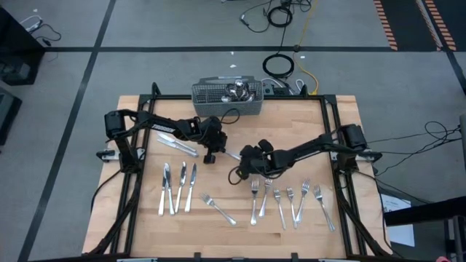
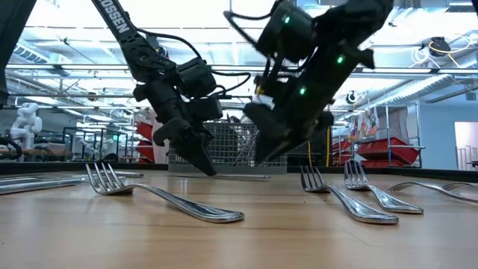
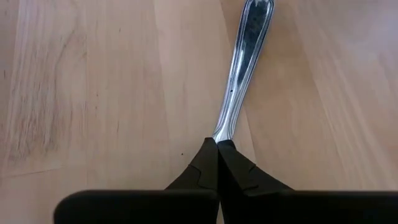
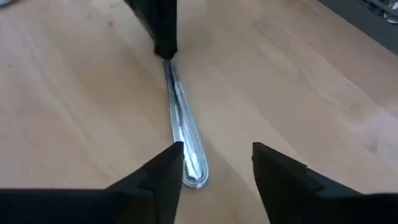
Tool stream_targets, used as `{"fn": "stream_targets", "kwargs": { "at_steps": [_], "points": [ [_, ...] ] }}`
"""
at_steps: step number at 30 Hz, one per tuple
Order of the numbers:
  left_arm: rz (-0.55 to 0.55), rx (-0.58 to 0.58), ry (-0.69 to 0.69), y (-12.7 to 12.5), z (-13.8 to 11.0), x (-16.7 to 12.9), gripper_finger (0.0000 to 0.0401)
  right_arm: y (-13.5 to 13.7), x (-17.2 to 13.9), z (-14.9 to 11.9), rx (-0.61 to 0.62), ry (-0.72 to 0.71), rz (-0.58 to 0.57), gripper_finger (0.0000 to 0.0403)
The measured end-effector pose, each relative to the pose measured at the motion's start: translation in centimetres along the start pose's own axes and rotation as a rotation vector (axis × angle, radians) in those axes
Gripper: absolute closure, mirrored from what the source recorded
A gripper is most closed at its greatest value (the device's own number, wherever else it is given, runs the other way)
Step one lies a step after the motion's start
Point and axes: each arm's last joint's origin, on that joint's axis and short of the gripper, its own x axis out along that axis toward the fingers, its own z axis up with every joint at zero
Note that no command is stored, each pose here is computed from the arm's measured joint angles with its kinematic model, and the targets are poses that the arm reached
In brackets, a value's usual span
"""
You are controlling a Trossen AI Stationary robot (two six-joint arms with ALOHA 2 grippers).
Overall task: Sort silverware
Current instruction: Put the silver knife into the gray utensil holder
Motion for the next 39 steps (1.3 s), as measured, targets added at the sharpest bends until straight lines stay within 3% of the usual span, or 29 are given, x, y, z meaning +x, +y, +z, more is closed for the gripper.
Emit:
{"fn": "stream_targets", "kwargs": {
  "at_steps": [5, 20, 24, 30, 35, 39],
  "points": [
    [0.001, 0.000, -0.001, 0.0, 0.0, 0.0, 0.0401, 0.5, 1.6, -0.1, -0.043, 0.012, 0.097, 0.0208],
    [-0.025, 0.042, 0.006, -0.5, 0.2, 0.1, 0.0401, -0.2, 4.4, -1.8, 0.006, 0.119, 0.046, 0.0218],
    [-0.073, 0.051, 0.002, -1.1, 0.3, 0.2, 0.0401, -0.6, 4.5, -1.8, 0.045, 0.153, 0.042, 0.0255],
    [-0.075, 0.080, 0.016, -1.6, 0.4, 0.3, 0.0401, -0.6, 4.5, -1.8, 0.043, 0.156, 0.047, 0.0363],
    [-0.117, 0.045, 0.026, -2.1, 0.3, 0.4, 0.0401, -0.4, 4.3, -1.5, 0.044, 0.133, 0.066, 0.0401],
    [-0.116, -0.021, 0.038, -2.2, 0.3, 0.4, 0.0401, -0.2, 4.0, -1.2, 0.017, 0.133, 0.078, 0.0398]
  ]
}}
